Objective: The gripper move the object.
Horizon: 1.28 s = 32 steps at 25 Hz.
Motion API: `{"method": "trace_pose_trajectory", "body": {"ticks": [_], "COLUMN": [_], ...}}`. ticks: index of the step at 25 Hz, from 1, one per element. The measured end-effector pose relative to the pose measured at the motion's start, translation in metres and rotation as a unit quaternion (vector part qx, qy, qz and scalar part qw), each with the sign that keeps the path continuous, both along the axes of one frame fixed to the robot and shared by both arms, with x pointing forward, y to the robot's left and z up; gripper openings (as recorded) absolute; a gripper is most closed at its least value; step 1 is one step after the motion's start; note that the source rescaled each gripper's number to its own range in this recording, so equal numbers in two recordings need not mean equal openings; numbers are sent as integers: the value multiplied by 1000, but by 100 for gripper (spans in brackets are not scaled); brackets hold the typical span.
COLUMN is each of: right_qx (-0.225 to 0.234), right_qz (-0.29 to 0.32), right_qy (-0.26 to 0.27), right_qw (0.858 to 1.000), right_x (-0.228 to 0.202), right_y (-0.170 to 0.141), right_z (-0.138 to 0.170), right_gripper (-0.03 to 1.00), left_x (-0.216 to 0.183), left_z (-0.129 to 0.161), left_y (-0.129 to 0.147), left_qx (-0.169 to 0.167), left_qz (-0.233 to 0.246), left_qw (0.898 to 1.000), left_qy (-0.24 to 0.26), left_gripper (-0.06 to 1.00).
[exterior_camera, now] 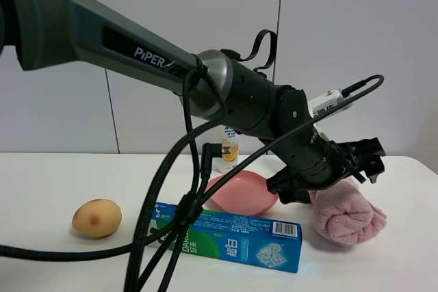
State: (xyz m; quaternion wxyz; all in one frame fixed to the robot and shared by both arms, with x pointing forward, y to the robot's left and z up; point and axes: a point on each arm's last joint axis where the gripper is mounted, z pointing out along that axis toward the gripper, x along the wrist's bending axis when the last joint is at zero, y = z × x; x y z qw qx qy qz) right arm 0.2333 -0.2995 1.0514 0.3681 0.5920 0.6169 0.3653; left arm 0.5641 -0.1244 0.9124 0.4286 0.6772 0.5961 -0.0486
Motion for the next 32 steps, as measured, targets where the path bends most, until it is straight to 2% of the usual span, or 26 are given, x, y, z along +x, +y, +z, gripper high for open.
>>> {"method": "trace_pose_trajectory", "body": {"ticks": [8, 11, 15, 17, 19, 20, 22, 25, 28, 32], "right_qx": [0, 0, 0, 0, 0, 0, 0, 0, 0, 0], "right_qz": [0, 0, 0, 0, 0, 0, 0, 0, 0, 0], "right_qy": [0, 0, 0, 0, 0, 0, 0, 0, 0, 0], "right_qw": [1000, 1000, 1000, 1000, 1000, 1000, 1000, 1000, 1000, 1000], "right_x": [0, 0, 0, 0, 0, 0, 0, 0, 0, 0], "right_y": [0, 0, 0, 0, 0, 0, 0, 0, 0, 0], "right_z": [0, 0, 0, 0, 0, 0, 0, 0, 0, 0], "right_gripper": [100, 100, 100, 100, 100, 100, 100, 100, 100, 100], "left_x": [-1, -3, -7, -12, -17, -19, -24, -28, -22, 1], "left_z": [8, 35, 87, 114, 137, 150, 170, 195, 211, 221], "left_y": [1, 4, 12, 18, 25, 29, 40, 58, 80, 112], "left_qx": [-1, -3, 2, 19, 49, 65, 115, 176, 214, 232], "left_qz": [-2, -12, -39, -62, -90, -103, -133, -156, -150, -112], "left_qw": [1000, 1000, 995, 988, 976, 969, 948, 922, 911, 913], "left_qy": [-2, -21, -91, -138, -190, -215, -266, -307, -319, -317], "left_gripper": [99, 99, 99, 99, 99, 99, 99, 99, 99, 100]}}
